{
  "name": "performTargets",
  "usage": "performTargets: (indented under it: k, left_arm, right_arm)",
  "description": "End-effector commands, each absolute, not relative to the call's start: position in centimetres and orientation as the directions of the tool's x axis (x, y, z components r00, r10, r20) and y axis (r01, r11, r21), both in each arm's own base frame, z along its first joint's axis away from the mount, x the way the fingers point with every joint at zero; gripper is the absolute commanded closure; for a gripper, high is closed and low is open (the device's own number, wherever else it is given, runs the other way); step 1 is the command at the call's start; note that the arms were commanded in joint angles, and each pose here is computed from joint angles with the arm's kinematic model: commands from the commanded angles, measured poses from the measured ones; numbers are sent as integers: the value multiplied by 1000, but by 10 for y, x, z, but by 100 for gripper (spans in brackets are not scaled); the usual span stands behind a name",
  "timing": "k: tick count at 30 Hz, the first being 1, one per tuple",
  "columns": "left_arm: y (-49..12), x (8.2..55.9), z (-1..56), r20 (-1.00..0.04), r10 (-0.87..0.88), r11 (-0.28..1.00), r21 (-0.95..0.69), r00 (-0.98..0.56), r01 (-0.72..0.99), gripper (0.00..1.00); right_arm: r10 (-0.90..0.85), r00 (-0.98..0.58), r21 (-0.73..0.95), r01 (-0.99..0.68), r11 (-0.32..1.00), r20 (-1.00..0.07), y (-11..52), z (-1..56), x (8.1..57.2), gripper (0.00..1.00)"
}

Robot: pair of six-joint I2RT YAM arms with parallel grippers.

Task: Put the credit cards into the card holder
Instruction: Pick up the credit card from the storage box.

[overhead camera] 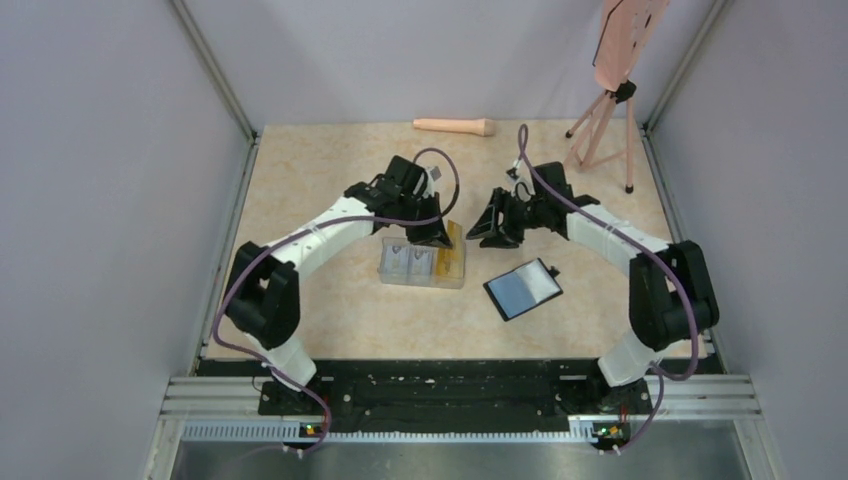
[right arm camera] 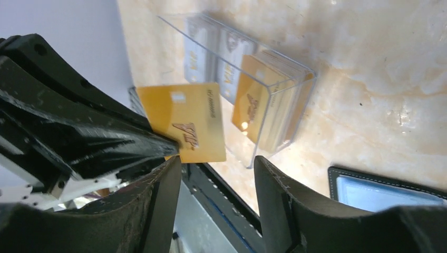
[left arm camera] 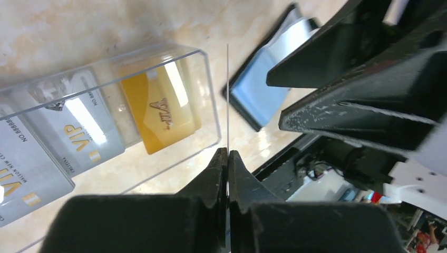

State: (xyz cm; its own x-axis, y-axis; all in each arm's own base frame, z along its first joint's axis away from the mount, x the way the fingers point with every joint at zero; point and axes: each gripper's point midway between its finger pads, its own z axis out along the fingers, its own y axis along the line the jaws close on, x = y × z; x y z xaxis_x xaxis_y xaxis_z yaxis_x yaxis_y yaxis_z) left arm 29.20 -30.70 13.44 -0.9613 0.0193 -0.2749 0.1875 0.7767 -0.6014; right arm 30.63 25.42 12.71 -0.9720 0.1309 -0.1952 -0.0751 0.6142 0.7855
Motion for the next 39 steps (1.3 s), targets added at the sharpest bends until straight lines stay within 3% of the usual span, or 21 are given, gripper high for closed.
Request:
performTargets:
  k: [1, 7, 15, 24, 29, 31, 34, 35, 36, 38, 39]
  left_arm:
    - [-309, 311, 202, -434, -104, 670, -695, -895, 259, 100]
    - [-313, 308, 239, -404, -189, 442, -849, -895, 290, 100]
    - [-325, 293, 270, -432, -138, 203, -893, -891, 402, 100]
    - [-327, 279, 278, -428, -98, 116, -902, -898, 417, 100]
    - [-327, 276, 278, -425, -83, 110, -903, -901, 416, 100]
    - [-327, 276, 277, -422, -79, 111, -904, -903, 412, 100]
    - [-327, 274, 275, -419, -72, 115, -905, -905, 410, 100]
    - [-327, 274, 273, -418, -68, 118, -905, -906, 408, 100]
    - [-327, 274, 273, -419, -66, 119, -904, -906, 410, 95]
    - [-327, 273, 271, -422, -64, 139, -901, -904, 411, 74]
    - [-327, 274, 269, -426, -65, 155, -898, -902, 413, 69]
  right_arm:
    - [200, -929, 852, -178, 493, -310, 246, 179, 312, 45]
    - [192, -902, 885, -303, 354, -386, 242, 219, 302, 40]
    - [167, -901, 912, -374, 166, -400, 251, 253, 289, 42]
    - [171, -897, 912, -390, 128, -408, 253, 261, 290, 50]
    - [177, -894, 911, -402, 92, -412, 254, 270, 288, 80]
    - [179, -894, 911, -403, 86, -412, 254, 271, 289, 84]
    - [171, -895, 911, -407, 69, -413, 255, 273, 287, 100]
    - [168, -895, 911, -407, 66, -412, 255, 274, 287, 100]
    - [169, -896, 912, -405, 68, -411, 255, 273, 287, 100]
    - [172, -898, 914, -396, 83, -405, 254, 270, 288, 100]
    - [172, -899, 915, -391, 95, -402, 254, 267, 288, 100]
